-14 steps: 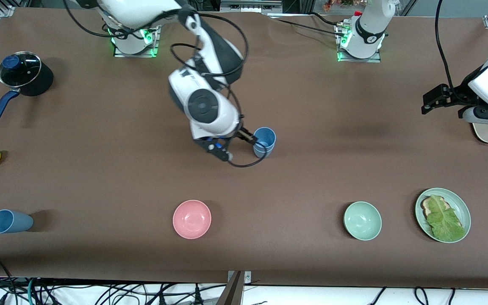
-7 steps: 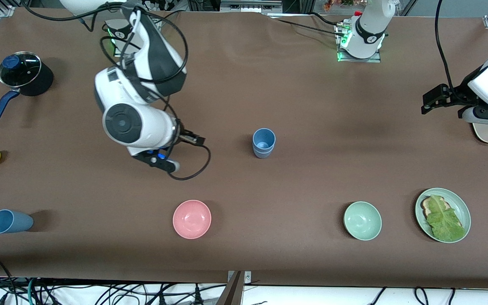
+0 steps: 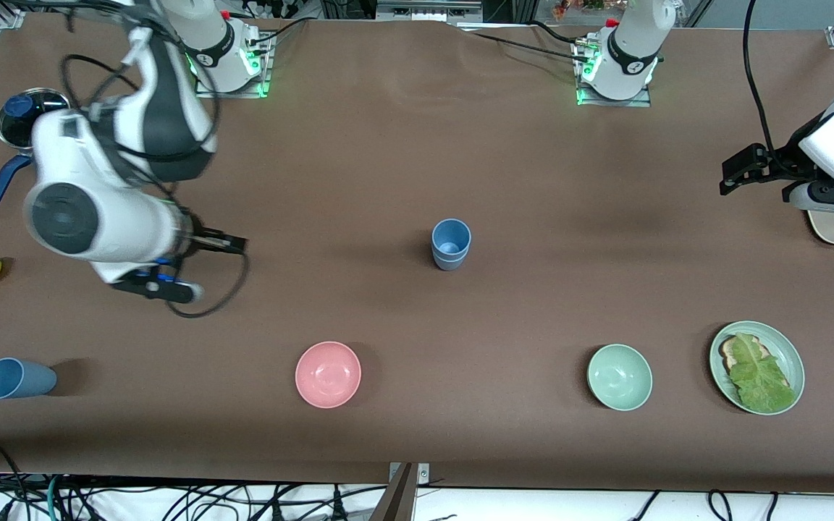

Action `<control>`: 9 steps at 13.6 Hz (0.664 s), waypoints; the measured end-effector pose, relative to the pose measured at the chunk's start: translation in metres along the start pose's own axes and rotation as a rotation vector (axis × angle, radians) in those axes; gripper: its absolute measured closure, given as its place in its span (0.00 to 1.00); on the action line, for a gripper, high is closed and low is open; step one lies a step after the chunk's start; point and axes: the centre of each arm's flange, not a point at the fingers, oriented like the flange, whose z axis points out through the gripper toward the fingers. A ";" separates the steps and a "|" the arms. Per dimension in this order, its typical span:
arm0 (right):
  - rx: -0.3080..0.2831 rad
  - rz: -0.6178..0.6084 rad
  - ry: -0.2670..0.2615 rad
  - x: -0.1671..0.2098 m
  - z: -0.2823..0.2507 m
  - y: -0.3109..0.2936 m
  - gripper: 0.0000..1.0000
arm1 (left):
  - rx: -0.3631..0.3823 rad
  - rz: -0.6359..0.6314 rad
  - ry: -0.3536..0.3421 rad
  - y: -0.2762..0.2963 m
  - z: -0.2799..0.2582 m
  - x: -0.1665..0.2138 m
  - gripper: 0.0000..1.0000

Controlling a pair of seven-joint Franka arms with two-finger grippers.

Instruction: Stack blue cups with both arms

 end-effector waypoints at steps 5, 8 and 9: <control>0.076 -0.058 0.167 -0.041 -0.052 0.098 0.00 | 0.000 0.000 -0.006 0.000 0.003 0.000 0.00; 0.092 -0.032 0.203 -0.103 -0.090 0.142 0.00 | 0.000 0.000 -0.008 0.000 0.003 0.000 0.00; 0.091 -0.030 0.202 -0.119 -0.098 0.149 0.00 | 0.000 0.001 -0.008 0.001 0.003 0.000 0.00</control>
